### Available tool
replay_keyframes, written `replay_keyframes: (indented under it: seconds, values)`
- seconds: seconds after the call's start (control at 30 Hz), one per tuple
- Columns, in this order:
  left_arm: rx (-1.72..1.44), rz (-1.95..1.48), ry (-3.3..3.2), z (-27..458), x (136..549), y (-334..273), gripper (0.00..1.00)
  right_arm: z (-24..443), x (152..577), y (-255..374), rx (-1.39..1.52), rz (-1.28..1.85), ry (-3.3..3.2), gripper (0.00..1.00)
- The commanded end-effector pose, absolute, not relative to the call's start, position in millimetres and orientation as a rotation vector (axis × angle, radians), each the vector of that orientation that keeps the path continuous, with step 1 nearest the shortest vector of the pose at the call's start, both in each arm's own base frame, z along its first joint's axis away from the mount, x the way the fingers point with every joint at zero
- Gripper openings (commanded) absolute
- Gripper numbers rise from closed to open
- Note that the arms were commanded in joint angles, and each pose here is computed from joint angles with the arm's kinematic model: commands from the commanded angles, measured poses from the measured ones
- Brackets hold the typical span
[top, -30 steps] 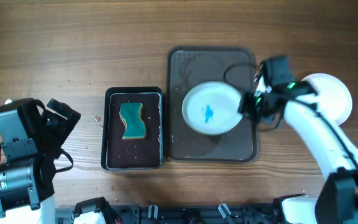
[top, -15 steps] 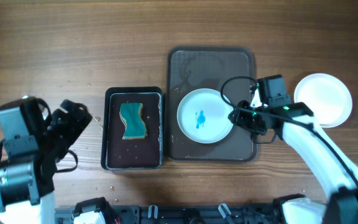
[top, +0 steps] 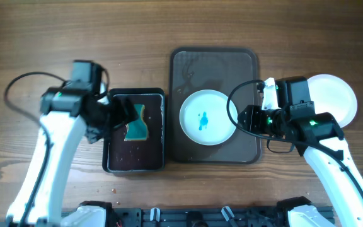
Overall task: Clean dirty plates on tray and stack at the side
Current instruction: 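Move the right gripper back and grasp the last plate's rim, then grasp the green sponge in the dark tray with the left gripper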
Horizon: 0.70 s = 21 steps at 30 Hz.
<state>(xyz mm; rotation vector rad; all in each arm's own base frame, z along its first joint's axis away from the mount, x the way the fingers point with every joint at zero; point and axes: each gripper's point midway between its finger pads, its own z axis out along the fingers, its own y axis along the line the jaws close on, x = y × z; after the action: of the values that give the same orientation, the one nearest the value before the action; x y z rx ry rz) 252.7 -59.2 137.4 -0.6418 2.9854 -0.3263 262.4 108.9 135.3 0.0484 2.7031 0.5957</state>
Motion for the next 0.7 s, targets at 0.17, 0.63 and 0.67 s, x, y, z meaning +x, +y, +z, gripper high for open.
replay_keyframes:
  seconds: [0.17, 0.63, 0.67]
  values:
    - [-0.719, -0.016, 3.008, 63.9, 299.9, -46.8, 0.93, 138.4, 262.4, 110.4, 0.014, 0.601, 2.698, 0.39]
    - [-0.518, -0.187, 3.146, 8.2, 314.8, -74.2, 0.04, 138.3, 262.1, 110.4, 0.015, 0.601, 2.7, 0.39]
    - [-0.523, -0.187, 3.14, 15.9, 315.6, -73.1, 0.04, 138.0, 261.6, 110.3, 0.015, 0.601, 2.702, 0.39]
